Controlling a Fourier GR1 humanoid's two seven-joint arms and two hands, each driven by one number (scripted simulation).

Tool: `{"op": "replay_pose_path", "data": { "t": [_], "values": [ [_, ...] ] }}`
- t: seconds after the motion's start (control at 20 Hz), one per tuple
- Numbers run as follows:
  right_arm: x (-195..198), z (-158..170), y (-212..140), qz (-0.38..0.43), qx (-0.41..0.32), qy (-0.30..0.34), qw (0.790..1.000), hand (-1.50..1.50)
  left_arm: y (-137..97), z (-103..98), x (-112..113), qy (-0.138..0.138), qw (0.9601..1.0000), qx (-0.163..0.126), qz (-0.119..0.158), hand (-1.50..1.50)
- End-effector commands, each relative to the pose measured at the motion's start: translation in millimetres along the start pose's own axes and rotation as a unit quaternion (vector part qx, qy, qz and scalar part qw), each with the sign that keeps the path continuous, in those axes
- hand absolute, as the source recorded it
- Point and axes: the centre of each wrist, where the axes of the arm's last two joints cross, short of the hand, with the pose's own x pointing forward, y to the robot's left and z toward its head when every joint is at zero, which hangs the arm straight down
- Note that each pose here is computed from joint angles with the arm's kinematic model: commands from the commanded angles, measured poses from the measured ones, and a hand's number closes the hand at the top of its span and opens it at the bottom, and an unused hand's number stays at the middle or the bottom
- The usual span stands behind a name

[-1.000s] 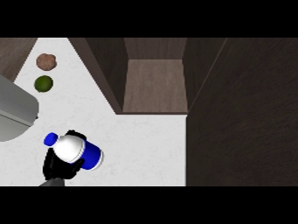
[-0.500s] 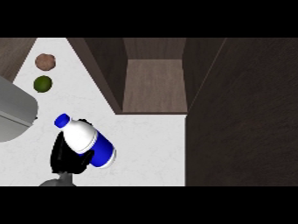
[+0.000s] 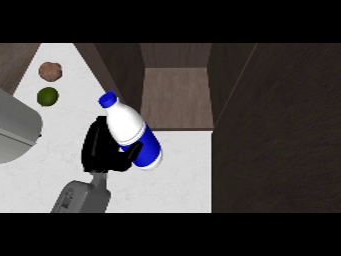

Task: Pick up the bottled water, place it into the cabinet and close the cabinet

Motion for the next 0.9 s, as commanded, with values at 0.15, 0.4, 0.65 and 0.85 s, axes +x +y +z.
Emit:
{"op": "replay_pose_path", "data": {
  "t": [0.15,0.4,0.65,0.85],
  "values": [
    [-7,-2,-12,0.003,0.003,0.000,1.000,-1.50,-55,-34,0,-0.001,0.9993,0.007,-0.036,1.50],
    [-6,-17,4,-0.005,0.002,0.007,1.000,-1.50,-77,-85,19,-0.027,0.9938,0.007,-0.108,1.50],
    [-1,-20,2,-0.017,0.001,-0.009,1.000,-1.50,-94,-110,6,-0.032,0.9879,0.022,-0.150,1.50],
    [-8,-4,4,-0.002,-0.002,0.002,1.000,-1.50,-94,-128,19,-0.032,0.9837,0.036,-0.173,1.50]
  ]
}}
